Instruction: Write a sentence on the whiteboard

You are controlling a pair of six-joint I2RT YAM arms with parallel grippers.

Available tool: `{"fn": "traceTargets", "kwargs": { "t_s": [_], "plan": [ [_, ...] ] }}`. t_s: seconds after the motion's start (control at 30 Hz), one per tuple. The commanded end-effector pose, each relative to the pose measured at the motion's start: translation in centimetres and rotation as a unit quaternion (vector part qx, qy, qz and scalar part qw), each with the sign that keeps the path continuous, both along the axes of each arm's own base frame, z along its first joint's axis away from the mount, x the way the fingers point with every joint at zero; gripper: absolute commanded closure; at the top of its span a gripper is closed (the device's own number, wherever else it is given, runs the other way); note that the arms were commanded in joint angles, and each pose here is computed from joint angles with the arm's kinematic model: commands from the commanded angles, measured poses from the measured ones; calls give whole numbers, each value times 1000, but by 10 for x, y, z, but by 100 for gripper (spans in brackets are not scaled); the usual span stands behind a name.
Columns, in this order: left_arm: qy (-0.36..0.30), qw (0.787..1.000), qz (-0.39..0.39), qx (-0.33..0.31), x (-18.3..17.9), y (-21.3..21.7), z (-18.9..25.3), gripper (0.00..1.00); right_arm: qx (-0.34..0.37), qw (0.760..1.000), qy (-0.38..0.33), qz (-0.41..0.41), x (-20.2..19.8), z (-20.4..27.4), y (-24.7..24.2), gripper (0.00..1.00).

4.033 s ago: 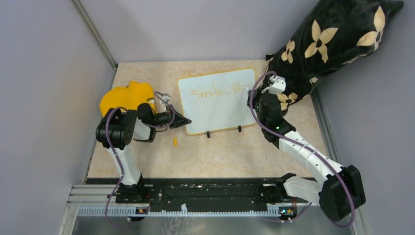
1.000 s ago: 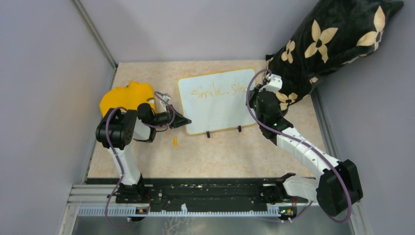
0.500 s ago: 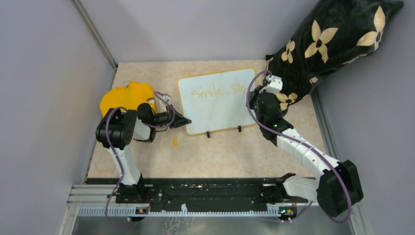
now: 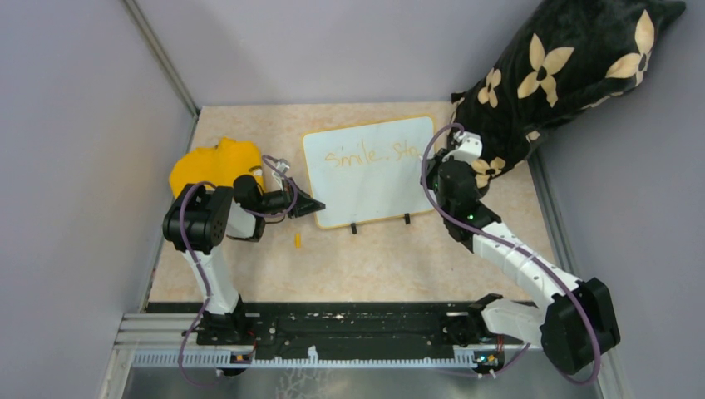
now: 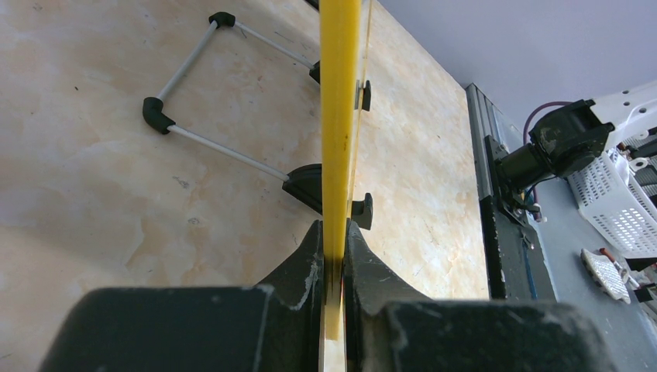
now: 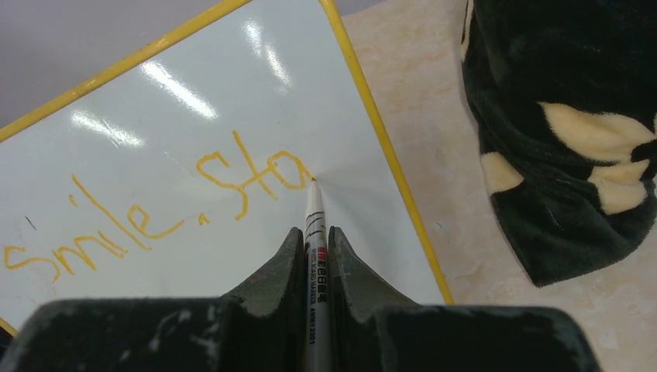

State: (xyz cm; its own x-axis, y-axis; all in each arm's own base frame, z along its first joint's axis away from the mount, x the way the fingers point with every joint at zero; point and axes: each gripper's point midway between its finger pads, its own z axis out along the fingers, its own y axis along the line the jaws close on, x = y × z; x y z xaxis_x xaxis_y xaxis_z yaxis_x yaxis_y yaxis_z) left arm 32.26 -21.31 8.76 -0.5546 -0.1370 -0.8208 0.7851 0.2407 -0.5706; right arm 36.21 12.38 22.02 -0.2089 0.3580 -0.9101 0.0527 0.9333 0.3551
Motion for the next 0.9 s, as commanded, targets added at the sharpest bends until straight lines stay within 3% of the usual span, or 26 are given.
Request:
{"fn": "traceTargets", "kwargs": {
  "t_s": [0.0, 0.27, 0.87],
  "plan": [
    [23, 1000, 15, 11, 5, 2, -17, 100, 27, 999, -45, -6, -1, 39, -4, 100],
    [23, 1000, 15, 11, 5, 2, -17, 100, 29, 998, -62, -5, 5, 61, -1, 100],
    [23, 1000, 15, 11, 5, 2, -17, 100, 25, 998, -56, -8, 20, 55, 3, 100]
  ]
}}
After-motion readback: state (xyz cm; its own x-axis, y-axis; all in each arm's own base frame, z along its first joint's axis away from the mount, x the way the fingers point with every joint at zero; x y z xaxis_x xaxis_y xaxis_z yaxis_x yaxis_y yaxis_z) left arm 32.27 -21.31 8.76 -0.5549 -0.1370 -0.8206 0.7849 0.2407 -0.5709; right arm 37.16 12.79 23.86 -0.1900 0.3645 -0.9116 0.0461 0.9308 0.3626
